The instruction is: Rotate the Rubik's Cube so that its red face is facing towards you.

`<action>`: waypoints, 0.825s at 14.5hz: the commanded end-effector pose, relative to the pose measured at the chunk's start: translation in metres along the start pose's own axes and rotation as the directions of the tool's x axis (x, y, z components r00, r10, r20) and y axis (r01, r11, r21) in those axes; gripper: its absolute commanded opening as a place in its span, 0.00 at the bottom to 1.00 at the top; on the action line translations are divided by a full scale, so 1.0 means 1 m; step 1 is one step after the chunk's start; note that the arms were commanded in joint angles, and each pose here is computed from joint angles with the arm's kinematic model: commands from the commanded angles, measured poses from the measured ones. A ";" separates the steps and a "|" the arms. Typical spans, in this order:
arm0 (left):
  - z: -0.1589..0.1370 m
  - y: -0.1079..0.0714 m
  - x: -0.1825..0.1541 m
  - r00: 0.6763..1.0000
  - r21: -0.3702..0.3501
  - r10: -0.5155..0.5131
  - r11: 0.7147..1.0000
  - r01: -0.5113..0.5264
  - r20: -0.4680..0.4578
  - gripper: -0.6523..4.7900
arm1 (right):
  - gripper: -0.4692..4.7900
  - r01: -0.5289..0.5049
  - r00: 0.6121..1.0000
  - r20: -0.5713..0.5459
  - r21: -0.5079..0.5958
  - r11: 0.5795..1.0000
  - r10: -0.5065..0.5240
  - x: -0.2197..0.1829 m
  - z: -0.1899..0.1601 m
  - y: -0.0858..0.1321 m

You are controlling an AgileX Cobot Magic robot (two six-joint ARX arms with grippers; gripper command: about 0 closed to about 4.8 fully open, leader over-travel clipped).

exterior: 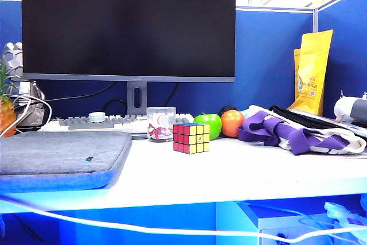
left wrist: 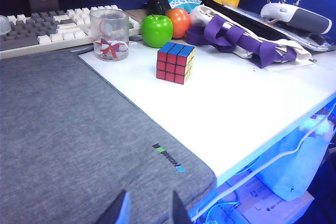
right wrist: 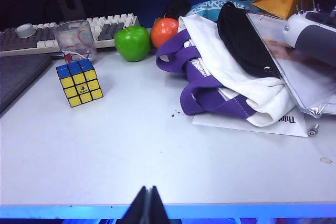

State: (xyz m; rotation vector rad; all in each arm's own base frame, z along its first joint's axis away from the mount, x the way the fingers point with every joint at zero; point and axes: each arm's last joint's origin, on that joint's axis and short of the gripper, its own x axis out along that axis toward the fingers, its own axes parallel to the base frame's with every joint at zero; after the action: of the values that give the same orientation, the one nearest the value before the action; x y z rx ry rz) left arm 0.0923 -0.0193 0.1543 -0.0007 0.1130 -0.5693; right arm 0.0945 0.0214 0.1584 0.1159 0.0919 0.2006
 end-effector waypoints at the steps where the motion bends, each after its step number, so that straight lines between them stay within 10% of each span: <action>1: 0.001 0.000 0.000 1.000 0.000 0.007 1.000 -0.007 0.004 0.33 | 0.11 0.000 1.000 0.001 0.000 1.000 0.000 0.001 -0.002 0.000; 5: 0.001 0.000 0.000 1.000 0.000 0.007 1.000 -0.007 0.004 0.32 | 0.11 0.000 1.000 0.000 0.000 1.000 0.000 0.001 -0.002 0.000; 8: 0.001 0.000 0.000 1.000 -0.016 0.007 1.000 -0.007 0.008 0.14 | 0.11 -0.001 1.000 0.001 0.000 1.000 0.001 0.001 -0.002 0.000; 12: 0.021 0.002 -0.002 0.980 -0.129 0.066 0.991 -0.042 0.188 0.16 | 0.11 -0.033 0.999 0.030 0.023 0.999 0.033 0.001 0.001 0.001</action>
State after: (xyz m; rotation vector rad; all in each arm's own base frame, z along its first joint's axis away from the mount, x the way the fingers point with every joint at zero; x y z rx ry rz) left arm 0.0940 -0.0177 0.1654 -0.1401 0.0373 -0.5022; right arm 0.0945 0.0214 0.1590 0.1205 0.0867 0.2020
